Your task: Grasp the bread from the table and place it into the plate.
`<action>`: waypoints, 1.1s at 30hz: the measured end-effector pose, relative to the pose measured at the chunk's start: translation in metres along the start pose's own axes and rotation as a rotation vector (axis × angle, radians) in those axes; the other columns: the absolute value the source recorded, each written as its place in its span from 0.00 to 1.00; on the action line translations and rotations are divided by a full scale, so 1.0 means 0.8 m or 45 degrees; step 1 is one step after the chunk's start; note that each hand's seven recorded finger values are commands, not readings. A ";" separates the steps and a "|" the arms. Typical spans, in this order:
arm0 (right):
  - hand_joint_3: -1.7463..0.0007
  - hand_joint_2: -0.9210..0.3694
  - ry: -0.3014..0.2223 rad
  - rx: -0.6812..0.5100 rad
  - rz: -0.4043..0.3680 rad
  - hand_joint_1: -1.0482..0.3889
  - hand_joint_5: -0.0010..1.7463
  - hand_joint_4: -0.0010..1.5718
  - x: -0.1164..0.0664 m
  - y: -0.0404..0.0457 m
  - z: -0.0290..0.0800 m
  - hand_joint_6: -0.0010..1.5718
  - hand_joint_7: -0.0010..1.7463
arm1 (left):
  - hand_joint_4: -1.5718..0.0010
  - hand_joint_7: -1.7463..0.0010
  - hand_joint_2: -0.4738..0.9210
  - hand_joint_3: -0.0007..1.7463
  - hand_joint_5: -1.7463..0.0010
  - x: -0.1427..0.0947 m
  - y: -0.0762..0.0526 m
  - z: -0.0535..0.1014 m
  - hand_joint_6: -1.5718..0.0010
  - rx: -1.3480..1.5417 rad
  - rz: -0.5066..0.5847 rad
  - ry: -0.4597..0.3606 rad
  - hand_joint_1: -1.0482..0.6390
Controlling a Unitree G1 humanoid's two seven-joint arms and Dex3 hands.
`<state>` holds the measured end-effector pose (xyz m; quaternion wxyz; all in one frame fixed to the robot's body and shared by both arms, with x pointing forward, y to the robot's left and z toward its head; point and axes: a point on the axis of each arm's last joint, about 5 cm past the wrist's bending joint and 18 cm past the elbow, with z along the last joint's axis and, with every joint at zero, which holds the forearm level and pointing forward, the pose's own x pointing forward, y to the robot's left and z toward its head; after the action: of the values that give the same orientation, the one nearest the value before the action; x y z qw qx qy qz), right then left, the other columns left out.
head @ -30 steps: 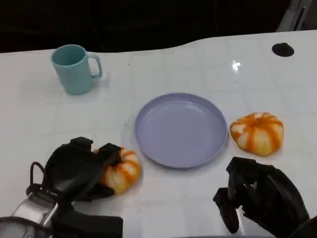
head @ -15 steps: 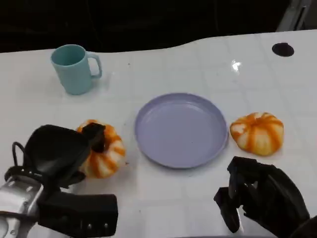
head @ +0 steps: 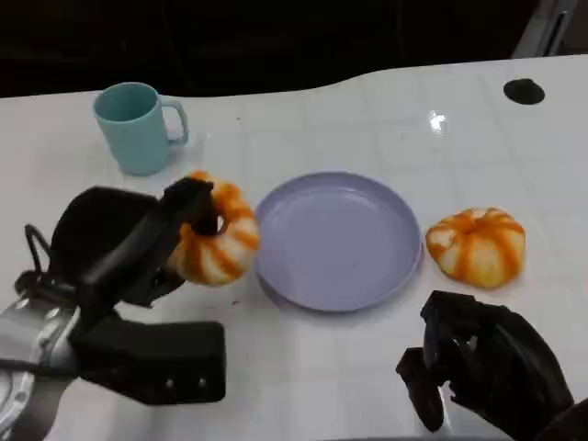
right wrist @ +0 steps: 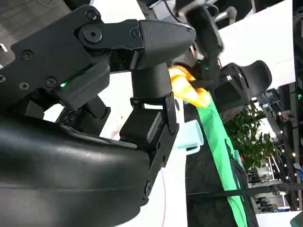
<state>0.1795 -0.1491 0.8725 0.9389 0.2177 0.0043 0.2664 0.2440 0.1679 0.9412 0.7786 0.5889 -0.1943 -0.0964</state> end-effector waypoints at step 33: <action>0.66 0.18 -0.008 -0.001 0.006 0.07 0.96 0.75 -0.002 0.001 -0.002 0.64 0.89 | 0.54 0.49 0.81 0.40 0.06 0.122 -0.037 0.052 0.48 -0.140 -0.328 -0.246 0.49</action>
<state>0.1777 -0.1484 0.8716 0.9384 0.2184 0.0007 0.2679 0.3177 0.0857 0.9408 0.7685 0.5534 -0.1858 -0.2619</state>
